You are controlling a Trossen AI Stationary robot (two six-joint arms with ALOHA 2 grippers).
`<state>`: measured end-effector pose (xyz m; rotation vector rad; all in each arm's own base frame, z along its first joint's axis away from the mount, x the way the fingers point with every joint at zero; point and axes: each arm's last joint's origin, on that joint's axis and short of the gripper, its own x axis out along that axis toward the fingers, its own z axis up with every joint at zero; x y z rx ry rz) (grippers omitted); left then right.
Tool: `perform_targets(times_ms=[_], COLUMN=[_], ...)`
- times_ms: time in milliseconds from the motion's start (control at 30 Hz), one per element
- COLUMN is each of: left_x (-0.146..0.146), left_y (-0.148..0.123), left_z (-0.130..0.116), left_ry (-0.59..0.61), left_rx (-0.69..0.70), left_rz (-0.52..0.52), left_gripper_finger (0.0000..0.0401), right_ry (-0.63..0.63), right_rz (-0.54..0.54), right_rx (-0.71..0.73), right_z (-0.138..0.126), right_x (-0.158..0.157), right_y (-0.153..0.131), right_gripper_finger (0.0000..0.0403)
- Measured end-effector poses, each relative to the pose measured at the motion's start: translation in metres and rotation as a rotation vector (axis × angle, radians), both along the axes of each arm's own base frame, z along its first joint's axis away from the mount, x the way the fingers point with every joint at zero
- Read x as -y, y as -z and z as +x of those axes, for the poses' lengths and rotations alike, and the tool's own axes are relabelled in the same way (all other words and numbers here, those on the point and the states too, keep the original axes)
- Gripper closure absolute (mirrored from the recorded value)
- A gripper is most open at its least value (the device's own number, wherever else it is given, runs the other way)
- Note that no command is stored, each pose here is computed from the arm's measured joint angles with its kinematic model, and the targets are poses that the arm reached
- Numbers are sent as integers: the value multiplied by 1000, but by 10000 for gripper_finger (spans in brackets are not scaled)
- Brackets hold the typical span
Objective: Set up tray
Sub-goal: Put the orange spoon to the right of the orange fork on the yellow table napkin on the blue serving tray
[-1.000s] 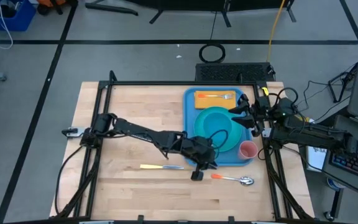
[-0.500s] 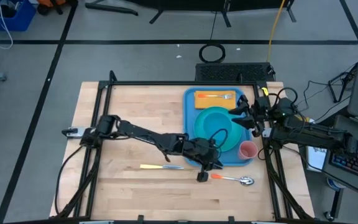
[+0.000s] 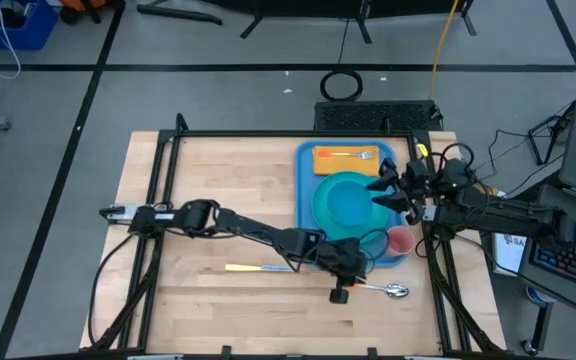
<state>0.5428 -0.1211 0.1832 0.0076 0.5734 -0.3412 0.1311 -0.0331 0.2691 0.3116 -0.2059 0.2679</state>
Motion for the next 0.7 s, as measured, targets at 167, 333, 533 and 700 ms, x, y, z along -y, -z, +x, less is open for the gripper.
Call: perform_targets(times_ms=[167, 333, 533, 700], left_x=[10, 14, 12, 12], left_y=[16, 20, 19, 30], left_z=[8, 11, 13, 15], left_ry=[29, 52, 35, 13], left_rx=[-52, -41, -15, -12], left_rz=[42, 72, 97, 115], left_gripper_finger=[337, 296, 250, 243], right_ry=[-28, -31, -27, -27], right_rz=[-6, -20, -27, -24], right_rx=[3, 15, 16, 10], right_z=[1, 1, 1, 1], right_x=[-4, -5, -5, -5], right_y=[0, -1, -1, 0], right_gripper_finger=[239, 239, 239, 238])
